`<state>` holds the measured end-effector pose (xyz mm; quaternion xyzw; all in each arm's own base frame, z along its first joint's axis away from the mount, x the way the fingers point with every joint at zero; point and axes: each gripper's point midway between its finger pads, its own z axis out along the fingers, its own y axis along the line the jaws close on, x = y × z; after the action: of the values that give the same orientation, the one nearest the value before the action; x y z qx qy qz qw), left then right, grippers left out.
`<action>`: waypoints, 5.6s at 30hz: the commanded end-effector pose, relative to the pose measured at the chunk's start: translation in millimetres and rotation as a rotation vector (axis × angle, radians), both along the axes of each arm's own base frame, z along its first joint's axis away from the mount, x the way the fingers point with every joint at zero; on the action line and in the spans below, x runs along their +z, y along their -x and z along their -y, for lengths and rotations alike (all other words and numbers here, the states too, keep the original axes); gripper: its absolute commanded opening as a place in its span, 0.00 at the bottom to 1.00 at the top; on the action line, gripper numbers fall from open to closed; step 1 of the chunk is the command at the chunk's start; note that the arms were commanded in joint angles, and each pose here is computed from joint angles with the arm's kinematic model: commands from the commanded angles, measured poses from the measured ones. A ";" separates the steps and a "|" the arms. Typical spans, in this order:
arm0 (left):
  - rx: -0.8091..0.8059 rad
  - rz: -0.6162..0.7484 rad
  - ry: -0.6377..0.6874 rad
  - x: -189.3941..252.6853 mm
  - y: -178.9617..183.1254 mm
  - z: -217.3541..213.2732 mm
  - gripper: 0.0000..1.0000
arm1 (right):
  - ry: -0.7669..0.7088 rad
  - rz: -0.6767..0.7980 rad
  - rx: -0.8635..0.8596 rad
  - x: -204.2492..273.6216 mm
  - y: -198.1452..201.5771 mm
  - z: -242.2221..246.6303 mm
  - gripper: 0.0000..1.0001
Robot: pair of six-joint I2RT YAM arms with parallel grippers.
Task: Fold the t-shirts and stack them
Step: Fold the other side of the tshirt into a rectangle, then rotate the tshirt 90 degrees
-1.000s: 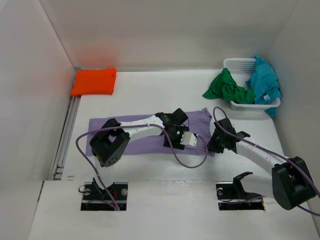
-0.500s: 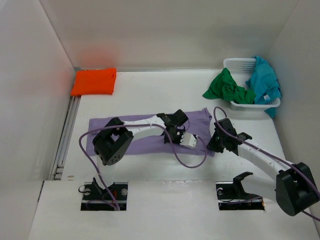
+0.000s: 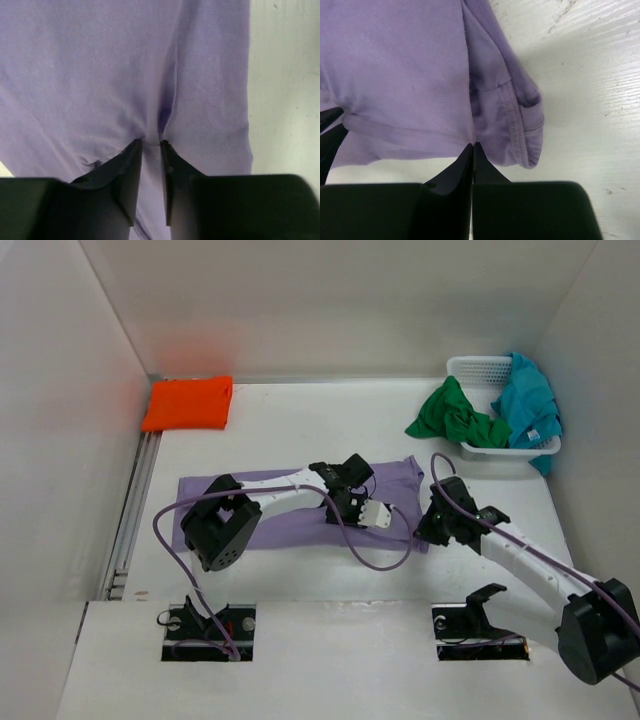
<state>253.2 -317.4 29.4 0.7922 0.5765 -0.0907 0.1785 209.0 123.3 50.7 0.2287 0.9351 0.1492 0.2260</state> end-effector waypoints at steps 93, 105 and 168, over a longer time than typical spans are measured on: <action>1.367 0.181 -0.151 17.6 -140.1 -413.1 0.60 | 0.315 -0.007 0.096 4.1 -186.7 29.7 0.44; 1.519 0.188 -0.216 7.3 -114.7 -470.6 0.63 | 0.402 -0.115 0.229 0.0 -233.4 27.1 0.00; 1.518 0.067 -0.133 29.3 -116.2 -437.2 0.64 | 0.183 0.438 0.010 148.1 -355.7 -0.3 0.59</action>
<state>355.9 118.9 37.6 0.2043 0.9638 0.1148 0.1269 571.4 141.3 107.5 0.1483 0.9227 0.1137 0.3371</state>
